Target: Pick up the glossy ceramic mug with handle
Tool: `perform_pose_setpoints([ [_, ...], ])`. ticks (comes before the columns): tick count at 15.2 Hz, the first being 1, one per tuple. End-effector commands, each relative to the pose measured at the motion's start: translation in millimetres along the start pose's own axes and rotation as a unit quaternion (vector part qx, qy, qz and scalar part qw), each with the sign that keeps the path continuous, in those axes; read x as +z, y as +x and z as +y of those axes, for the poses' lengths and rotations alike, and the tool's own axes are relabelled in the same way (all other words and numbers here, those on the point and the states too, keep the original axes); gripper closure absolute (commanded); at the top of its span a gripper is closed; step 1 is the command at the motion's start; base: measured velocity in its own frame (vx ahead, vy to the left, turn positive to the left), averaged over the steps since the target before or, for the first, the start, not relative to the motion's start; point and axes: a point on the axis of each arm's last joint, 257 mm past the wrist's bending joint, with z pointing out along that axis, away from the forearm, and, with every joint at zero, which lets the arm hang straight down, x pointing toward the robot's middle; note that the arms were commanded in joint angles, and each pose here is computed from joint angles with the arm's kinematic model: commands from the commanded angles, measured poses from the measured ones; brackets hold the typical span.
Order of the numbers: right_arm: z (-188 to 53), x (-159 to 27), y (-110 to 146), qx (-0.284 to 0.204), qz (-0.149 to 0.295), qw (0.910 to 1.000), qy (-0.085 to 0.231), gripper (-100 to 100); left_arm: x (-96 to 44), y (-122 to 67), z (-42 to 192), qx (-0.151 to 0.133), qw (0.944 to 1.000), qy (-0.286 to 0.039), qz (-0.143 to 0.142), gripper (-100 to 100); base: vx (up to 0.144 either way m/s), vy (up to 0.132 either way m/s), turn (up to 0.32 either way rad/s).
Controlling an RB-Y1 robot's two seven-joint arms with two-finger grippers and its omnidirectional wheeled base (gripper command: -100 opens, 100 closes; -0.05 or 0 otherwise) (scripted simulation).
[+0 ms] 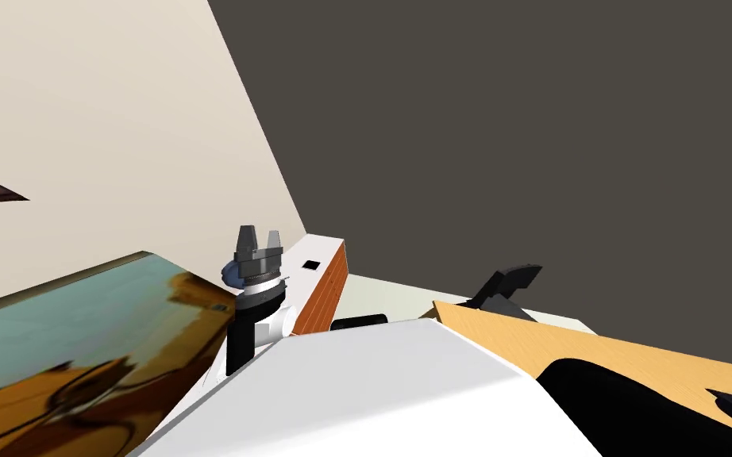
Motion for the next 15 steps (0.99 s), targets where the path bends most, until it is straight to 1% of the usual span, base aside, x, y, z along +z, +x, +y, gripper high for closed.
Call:
perform_pose_setpoints([
  [1,-6,-0.6,13,-0.005,0.015,0.9999,0.004,-100,0.0,0.0,0,0.0,1.0,0.0,0.0,0,0.016,-0.075,0.17],
  [4,-5,-3.7,49,-0.013,0.05,0.9987,0.0,-100,0.0,0.0,0,0.0,1.0,0.0,0.0,0,-0.008,-0.094,0.18],
  [8,9,-4.7,83,-0.014,0.081,0.9965,-0.016,-100,0.0,0.0,0,0.0,1.0,0.0,0.0,0,-0.026,-0.101,0.129],
  [9,4,-4.6,73,-0.014,0.071,0.9973,-0.01,-100,0.0,0.0,0,0.0,1.0,0.0,0.0,0,-0.024,-0.055,0.039],
  [10,7,1.6,83,-0.01,0.074,0.9972,-0.009,-100,0.0,0.0,0,0.0,1.0,0.0,0.0,0,-0.009,-0.032,0.058],
  [13,12,11.2,93,-0.003,0.075,0.9972,-0.006,-100,0.0,0.0,0,0.0,1.0,0.0,0.0,0,0.002,-0.027,0.093],
  [14,10,8.4,88,-0.005,0.074,0.9972,-0.007,-100,0.0,0.0,0,0.0,1.0,0.0,0.0,0,0.002,-0.016,0.026],
  [15,10,9.2,89,-0.005,0.075,0.9972,-0.007,100,0.0,0.0,0,0.0,1.0,0.0,0.0,0,0.0,-0.007,0.002],
])
